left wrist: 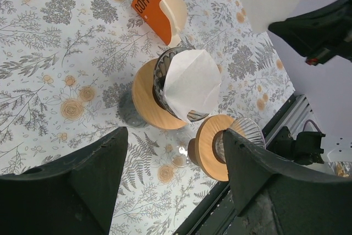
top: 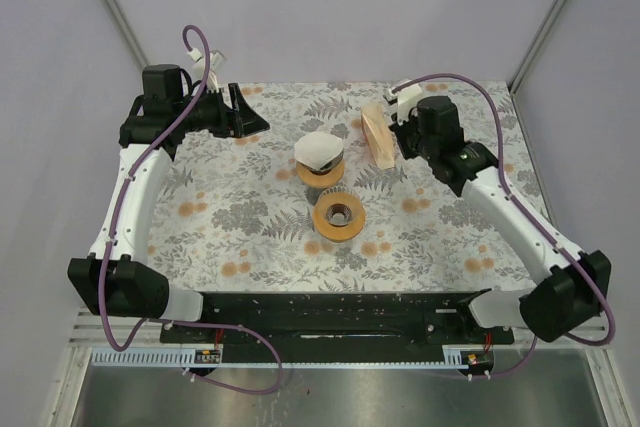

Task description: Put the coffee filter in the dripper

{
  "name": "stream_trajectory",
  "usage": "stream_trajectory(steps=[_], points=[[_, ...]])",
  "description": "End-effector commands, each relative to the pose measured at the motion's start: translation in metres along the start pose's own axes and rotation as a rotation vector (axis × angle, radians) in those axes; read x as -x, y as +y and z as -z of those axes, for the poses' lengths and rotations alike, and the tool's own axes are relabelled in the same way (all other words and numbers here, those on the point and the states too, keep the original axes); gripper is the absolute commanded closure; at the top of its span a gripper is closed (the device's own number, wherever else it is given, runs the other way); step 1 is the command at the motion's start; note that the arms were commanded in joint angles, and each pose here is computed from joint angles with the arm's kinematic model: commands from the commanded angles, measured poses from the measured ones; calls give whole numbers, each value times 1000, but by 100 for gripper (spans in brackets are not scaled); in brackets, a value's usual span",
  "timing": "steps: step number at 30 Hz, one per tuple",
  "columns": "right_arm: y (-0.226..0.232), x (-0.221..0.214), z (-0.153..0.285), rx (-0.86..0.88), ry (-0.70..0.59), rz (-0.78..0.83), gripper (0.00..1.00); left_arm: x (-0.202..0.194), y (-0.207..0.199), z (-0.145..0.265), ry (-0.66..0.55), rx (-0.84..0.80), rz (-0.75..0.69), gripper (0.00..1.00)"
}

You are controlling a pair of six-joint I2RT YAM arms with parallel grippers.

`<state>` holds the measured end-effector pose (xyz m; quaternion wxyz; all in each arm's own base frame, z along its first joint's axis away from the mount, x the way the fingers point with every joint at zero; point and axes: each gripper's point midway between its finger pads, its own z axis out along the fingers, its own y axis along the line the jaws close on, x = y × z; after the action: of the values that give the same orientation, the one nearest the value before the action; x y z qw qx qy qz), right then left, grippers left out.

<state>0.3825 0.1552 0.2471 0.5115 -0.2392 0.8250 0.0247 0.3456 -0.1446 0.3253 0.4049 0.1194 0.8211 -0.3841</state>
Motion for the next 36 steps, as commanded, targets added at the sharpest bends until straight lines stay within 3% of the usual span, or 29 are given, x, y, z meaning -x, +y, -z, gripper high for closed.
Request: stream_trajectory(steps=[1, 5, 14, 25, 36], points=[[12, 49, 53, 80, -126, 162, 100, 18, -19, 9, -60, -62, -72, 27], [32, 67, 87, 160, -120, 290, 100, 18, -27, 9, -46, -84, -95, 27], [85, 49, 142, 422, -45, 687, 100, 26, -52, 17, -32, -139, -177, 27], [109, 34, 148, 453, 50, 1124, 100, 6, -67, 7, 28, -177, -212, 26], [135, 9, 123, 485, 159, 1295, 100, -20, -72, -12, 103, -199, -199, 26]])
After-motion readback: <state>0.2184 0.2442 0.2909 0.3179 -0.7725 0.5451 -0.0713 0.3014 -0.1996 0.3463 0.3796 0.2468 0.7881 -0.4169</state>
